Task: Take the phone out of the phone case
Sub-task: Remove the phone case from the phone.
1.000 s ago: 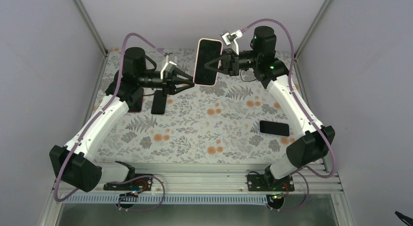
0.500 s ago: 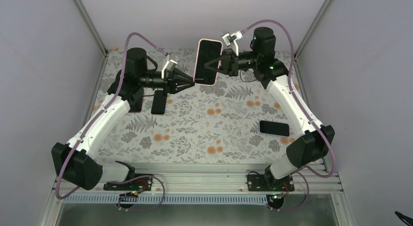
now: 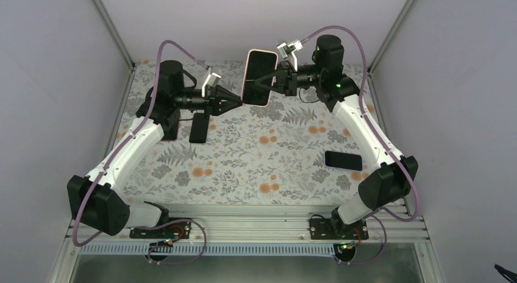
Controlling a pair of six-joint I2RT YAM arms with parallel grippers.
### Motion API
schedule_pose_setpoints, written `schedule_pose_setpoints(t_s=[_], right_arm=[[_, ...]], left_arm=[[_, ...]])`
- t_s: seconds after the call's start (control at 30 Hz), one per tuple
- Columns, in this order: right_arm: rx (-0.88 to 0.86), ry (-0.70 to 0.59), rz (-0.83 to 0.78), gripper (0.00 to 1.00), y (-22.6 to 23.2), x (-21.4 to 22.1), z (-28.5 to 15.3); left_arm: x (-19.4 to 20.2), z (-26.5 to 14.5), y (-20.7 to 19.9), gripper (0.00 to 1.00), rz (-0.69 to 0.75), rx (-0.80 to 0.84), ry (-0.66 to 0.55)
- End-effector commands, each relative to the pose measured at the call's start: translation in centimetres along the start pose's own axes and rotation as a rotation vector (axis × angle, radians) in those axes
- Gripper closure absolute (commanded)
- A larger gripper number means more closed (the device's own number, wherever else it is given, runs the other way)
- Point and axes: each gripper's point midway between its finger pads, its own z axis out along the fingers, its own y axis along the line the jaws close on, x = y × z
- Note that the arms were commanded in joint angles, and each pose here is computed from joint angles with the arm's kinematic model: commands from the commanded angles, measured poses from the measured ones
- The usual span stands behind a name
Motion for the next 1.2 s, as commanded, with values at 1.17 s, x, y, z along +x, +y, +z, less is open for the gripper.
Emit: schedule_pose_setpoints(t_s=[1.17], right_arm=[[-0.536,0.235,0.111,0.96,10.7,8.5,4.4]], left_arm=[[-5.5,-1.4,3.2,0.84,0.145,-0.173,-0.097]])
